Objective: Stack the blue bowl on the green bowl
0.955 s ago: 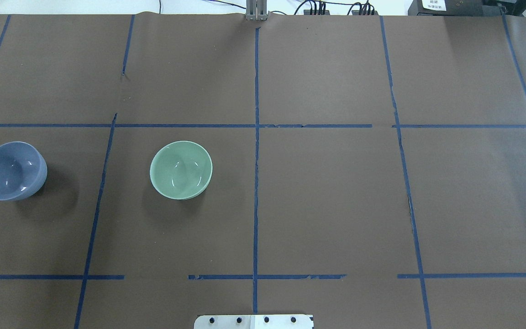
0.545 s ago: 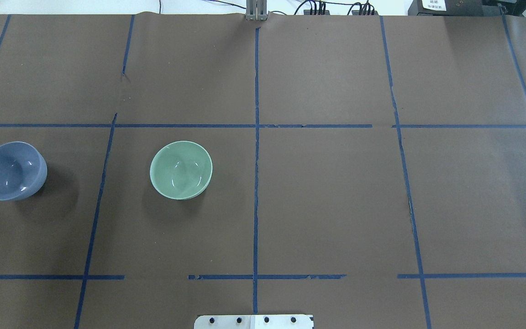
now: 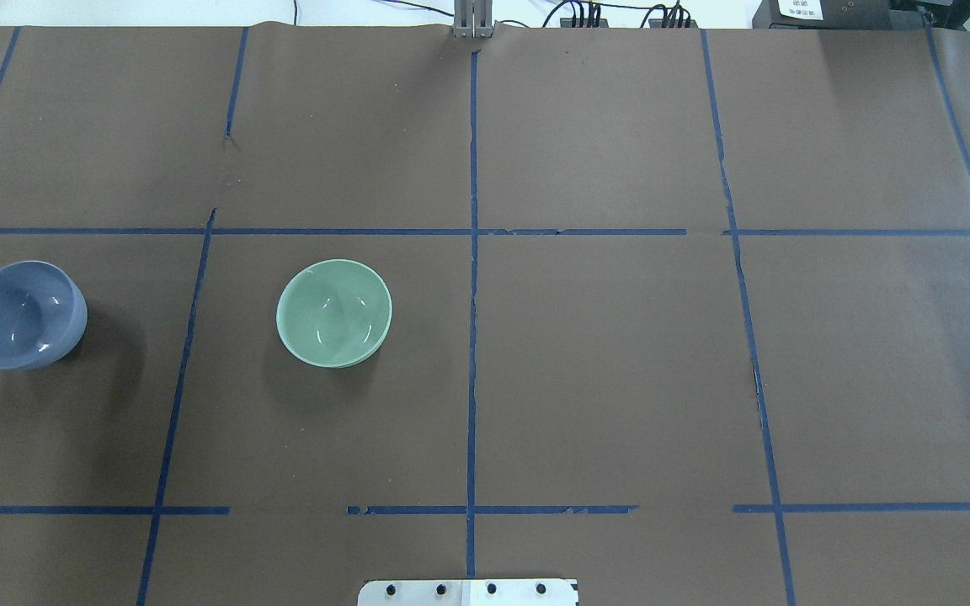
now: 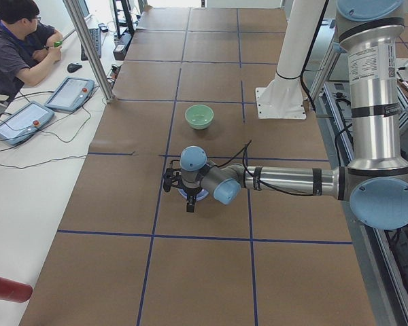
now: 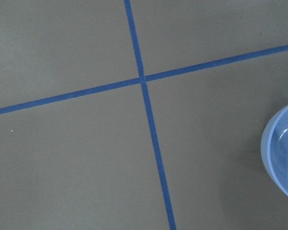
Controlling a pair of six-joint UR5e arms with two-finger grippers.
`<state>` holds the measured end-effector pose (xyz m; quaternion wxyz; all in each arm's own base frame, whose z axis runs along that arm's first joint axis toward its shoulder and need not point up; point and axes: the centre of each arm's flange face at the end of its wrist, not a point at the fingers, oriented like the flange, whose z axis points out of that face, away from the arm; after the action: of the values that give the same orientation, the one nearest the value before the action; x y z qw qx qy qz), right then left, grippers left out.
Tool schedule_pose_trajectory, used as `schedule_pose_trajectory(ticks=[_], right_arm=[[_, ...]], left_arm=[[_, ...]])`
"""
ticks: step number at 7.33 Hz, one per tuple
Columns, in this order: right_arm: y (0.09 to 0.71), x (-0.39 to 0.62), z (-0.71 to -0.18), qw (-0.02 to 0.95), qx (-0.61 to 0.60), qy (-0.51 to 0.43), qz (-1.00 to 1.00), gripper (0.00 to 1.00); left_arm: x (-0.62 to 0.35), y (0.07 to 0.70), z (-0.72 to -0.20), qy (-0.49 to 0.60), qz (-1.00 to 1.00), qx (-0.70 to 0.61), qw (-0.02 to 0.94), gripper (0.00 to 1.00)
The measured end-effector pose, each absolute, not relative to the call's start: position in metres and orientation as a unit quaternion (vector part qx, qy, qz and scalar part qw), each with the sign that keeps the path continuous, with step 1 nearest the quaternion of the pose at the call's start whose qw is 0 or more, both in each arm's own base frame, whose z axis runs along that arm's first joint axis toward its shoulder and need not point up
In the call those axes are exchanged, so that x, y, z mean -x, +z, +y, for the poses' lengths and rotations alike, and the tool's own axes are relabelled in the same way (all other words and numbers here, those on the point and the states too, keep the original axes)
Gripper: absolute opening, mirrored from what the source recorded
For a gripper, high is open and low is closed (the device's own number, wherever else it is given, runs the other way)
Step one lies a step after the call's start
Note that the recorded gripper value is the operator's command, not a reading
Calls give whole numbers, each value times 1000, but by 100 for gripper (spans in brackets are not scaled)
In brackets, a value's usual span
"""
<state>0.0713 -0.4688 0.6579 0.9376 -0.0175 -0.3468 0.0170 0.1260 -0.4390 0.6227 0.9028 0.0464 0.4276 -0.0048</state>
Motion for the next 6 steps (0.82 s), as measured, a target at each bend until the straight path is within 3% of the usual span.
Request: schedule_pose_trajectory(ticks=[1,2,6], right_arm=[[658,-71,-469,938,17,17,-347,100],[658,-71,-469,938,17,17,-347,100],[658,-72,-469,938,17,17,-347,100]], left_arm=[[-136,629,-436,-13,427,-45,903,39],[-141,631,-435,-22,428,-40,903,0],[-146,627,-435,-34,431,-29,901,0]])
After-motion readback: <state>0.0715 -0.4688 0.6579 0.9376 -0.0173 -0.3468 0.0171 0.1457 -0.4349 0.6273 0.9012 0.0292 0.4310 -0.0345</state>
